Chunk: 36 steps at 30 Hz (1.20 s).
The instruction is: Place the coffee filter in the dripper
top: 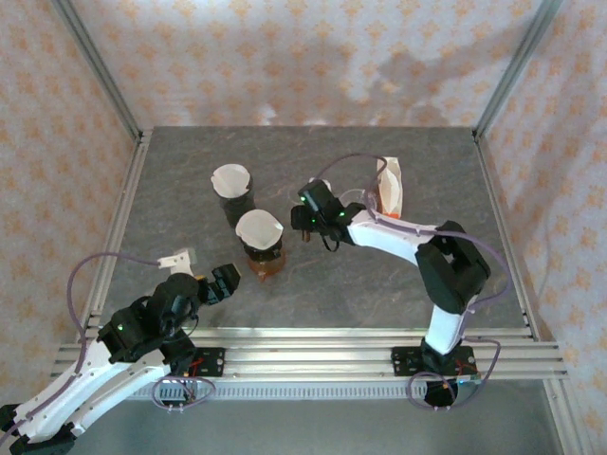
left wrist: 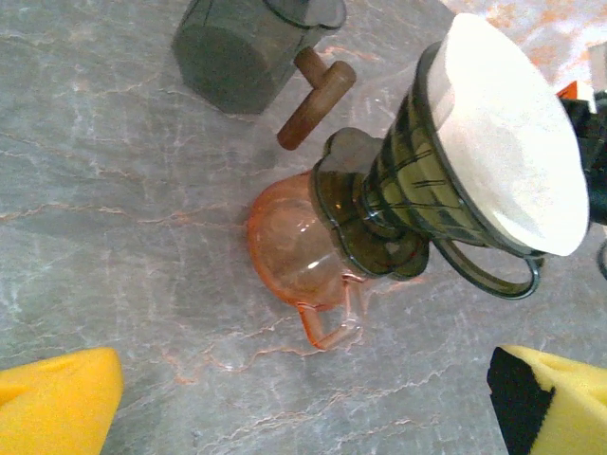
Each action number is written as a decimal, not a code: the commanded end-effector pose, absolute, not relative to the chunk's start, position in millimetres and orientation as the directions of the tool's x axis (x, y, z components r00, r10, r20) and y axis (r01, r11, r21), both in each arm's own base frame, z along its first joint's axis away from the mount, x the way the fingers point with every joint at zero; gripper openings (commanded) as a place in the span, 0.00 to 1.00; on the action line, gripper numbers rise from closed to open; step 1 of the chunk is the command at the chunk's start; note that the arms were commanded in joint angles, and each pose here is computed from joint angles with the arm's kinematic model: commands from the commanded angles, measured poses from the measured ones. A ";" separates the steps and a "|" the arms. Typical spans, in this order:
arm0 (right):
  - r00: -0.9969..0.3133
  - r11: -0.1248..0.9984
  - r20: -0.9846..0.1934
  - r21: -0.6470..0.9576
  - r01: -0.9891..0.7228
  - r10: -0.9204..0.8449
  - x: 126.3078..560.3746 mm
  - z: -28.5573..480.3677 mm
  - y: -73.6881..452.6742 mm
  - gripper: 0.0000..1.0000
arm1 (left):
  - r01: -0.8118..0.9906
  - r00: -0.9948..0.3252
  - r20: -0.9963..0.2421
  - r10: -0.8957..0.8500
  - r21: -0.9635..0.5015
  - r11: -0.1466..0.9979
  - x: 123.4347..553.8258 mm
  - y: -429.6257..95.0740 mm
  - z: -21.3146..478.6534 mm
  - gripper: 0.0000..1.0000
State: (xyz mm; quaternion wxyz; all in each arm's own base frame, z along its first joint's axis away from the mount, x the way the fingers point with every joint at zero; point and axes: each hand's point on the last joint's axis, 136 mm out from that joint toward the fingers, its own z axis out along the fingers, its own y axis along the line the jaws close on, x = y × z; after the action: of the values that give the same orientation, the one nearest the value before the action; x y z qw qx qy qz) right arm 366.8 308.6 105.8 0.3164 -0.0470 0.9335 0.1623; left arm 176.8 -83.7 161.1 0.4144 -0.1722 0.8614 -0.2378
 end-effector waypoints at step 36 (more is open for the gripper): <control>-0.759 0.930 -0.605 0.079 -0.358 -0.240 159.9 102.5 244.2 0.13 | -0.029 -0.558 -0.657 -0.507 -0.595 0.803 176.9 -85.8 209.5 1.00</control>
State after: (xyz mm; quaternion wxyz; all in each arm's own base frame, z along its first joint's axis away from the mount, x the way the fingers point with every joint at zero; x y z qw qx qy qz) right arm 156.2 255.9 96.7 0.2796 -0.1997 0.9331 0.1057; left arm 176.8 -89.8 218.5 0.4471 -0.1567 0.8321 -0.2883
